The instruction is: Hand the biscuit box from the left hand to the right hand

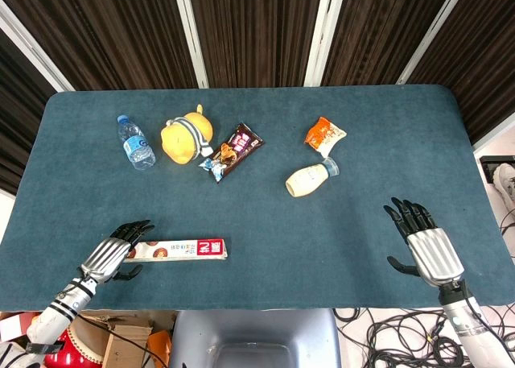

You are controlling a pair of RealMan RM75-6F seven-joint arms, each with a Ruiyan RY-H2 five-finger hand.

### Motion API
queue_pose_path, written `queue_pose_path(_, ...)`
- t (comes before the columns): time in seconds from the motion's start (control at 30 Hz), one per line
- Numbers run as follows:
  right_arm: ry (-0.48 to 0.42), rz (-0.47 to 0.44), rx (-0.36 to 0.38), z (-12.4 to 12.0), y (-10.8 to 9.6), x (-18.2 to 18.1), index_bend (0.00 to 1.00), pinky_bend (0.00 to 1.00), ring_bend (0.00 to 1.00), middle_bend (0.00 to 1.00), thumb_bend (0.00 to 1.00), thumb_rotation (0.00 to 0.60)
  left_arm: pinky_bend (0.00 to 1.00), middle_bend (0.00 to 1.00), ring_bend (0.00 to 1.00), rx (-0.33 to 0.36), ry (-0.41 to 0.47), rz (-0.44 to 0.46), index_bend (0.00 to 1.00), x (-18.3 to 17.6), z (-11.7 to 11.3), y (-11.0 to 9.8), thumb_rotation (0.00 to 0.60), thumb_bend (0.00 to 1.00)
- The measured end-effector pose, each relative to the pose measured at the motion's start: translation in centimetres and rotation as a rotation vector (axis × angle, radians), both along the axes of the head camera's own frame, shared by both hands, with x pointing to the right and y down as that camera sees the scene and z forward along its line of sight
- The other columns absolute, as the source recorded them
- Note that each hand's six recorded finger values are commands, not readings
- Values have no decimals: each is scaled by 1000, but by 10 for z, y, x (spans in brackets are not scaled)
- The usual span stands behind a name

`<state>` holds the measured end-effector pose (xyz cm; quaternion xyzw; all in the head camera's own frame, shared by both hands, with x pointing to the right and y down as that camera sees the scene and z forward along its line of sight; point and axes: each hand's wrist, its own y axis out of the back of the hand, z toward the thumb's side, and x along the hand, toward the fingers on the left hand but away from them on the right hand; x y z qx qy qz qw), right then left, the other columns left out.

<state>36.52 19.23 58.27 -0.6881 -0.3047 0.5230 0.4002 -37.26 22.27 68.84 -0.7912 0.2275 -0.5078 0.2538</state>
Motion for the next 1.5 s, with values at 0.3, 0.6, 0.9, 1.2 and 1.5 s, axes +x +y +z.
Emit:
queue_pose_path(0.3,12,5,-2,0,2,2,0,111,0,0,120,600,260,208,175,-1,-17,-1,176,-4,11,0,600,369)
queue_pose_path(0.6,20,13,0,-2,1,5,0,111,0,0,120,600,549,487,455,27,-26,-14,467,-5,26,-7,600,366)
queue_pose_path(0.9,23,13,2,-3,0,4,0,111,0,0,119,600,679,639,576,101,78,-33,622,5,16,-17,600,368)
queue_pose_path(1.2,-140,-29,-44,5,-27,-31,0,112,0,0,120,600,686,642,578,194,212,0,613,44,-8,-37,600,366)
queue_pose_path(1.5,-380,-49,-289,18,-87,-108,4,141,0,4,120,600,685,640,578,247,230,137,609,99,-26,-45,600,363)
